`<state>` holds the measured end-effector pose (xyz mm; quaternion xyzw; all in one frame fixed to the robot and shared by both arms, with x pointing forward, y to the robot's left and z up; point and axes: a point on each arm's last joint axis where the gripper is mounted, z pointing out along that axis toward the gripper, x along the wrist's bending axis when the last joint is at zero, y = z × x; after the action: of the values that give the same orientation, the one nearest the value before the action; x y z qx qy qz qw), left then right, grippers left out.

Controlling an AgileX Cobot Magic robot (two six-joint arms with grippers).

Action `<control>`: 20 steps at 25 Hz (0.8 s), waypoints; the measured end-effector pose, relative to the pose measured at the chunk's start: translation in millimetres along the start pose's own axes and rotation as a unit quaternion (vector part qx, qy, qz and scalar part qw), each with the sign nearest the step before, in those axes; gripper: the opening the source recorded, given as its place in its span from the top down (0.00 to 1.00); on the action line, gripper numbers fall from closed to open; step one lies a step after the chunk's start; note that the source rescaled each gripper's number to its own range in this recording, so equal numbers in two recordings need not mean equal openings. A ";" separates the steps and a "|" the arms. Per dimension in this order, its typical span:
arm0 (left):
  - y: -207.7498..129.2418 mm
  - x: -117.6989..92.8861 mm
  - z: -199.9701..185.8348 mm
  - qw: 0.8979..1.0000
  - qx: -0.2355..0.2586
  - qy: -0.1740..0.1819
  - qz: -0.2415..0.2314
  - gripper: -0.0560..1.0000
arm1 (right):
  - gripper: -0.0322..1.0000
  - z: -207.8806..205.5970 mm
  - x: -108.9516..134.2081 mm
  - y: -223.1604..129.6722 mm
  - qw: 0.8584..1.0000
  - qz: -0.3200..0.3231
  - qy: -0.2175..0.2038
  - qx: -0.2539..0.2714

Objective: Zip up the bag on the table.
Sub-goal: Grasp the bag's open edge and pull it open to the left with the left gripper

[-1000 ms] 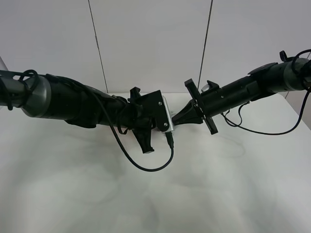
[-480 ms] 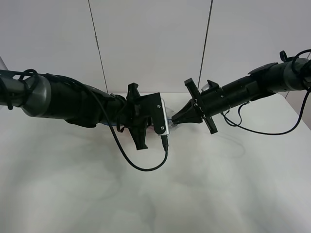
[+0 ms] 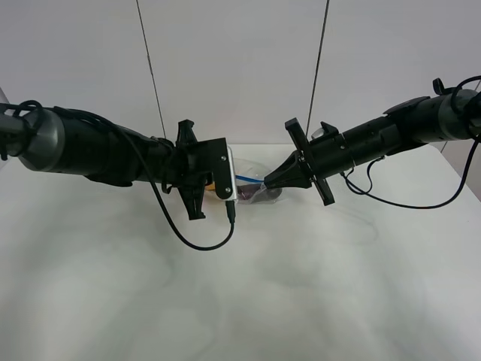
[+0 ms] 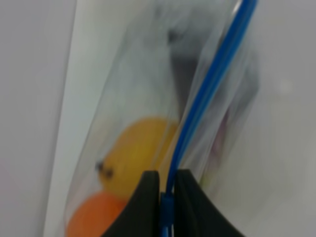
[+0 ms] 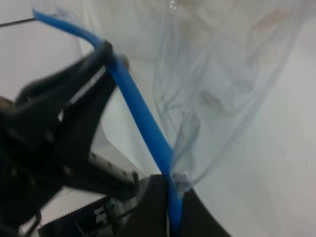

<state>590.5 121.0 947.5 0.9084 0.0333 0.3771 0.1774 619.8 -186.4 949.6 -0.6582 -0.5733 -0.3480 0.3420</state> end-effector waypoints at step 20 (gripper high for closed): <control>-99.5 45.6 -5.8 0.995 0.081 0.039 -0.053 0.95 | 0.97 0.6 1.5 0.0 1.000 0.003 0.006 -0.001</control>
<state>626.3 224.6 947.4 0.9014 0.1188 0.3981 0.1221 619.9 -185.1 950.6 -0.6576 -0.5693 -0.3516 0.3462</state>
